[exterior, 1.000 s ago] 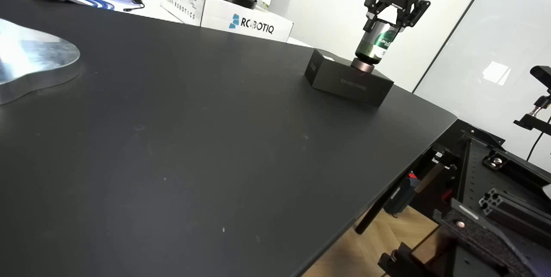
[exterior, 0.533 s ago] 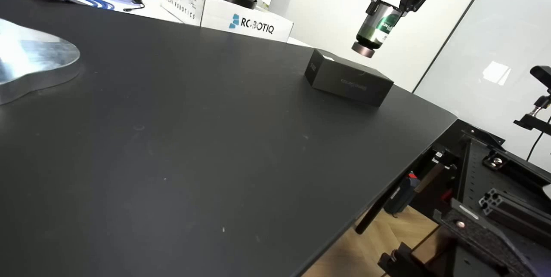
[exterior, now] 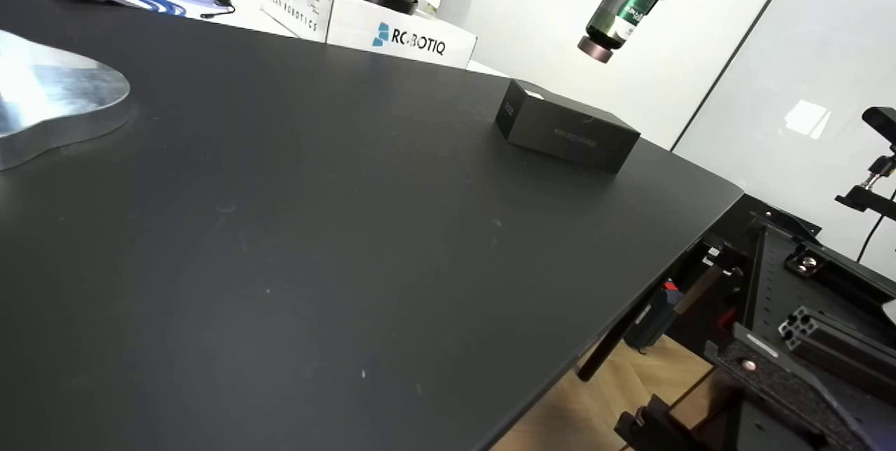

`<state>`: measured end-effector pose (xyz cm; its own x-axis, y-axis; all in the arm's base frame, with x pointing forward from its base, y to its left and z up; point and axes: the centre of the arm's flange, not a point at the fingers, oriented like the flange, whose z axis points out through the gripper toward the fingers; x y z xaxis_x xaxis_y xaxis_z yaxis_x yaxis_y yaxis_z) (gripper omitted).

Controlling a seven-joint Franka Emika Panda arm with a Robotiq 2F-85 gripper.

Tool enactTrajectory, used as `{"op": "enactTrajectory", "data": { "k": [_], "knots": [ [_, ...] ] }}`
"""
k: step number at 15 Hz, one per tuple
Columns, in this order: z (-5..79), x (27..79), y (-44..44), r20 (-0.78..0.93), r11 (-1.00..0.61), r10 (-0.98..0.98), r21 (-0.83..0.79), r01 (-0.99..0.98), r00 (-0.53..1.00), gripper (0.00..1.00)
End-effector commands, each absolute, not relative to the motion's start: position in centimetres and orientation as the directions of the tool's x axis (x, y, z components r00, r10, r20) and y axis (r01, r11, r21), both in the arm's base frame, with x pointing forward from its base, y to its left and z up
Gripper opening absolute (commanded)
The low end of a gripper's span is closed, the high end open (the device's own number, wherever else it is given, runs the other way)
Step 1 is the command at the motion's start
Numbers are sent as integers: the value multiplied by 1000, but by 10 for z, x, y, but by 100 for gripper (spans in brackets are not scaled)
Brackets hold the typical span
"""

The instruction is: Take the black bottle from the black box and place it on the table

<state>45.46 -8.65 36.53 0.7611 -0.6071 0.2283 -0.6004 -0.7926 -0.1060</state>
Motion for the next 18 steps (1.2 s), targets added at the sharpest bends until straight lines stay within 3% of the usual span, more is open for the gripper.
{"op": "enactTrajectory", "data": {
  "k": [1, 9, 18],
  "knots": [
    [374, 488, -125, 263, -751, -653, -109, -651, 710, 44],
    [309, 530, -191, 211, -680, -725, -70, -730, 656, 44],
    [226, 532, -219, 126, -624, -776, -11, -781, 618, 44]
  ]
}}
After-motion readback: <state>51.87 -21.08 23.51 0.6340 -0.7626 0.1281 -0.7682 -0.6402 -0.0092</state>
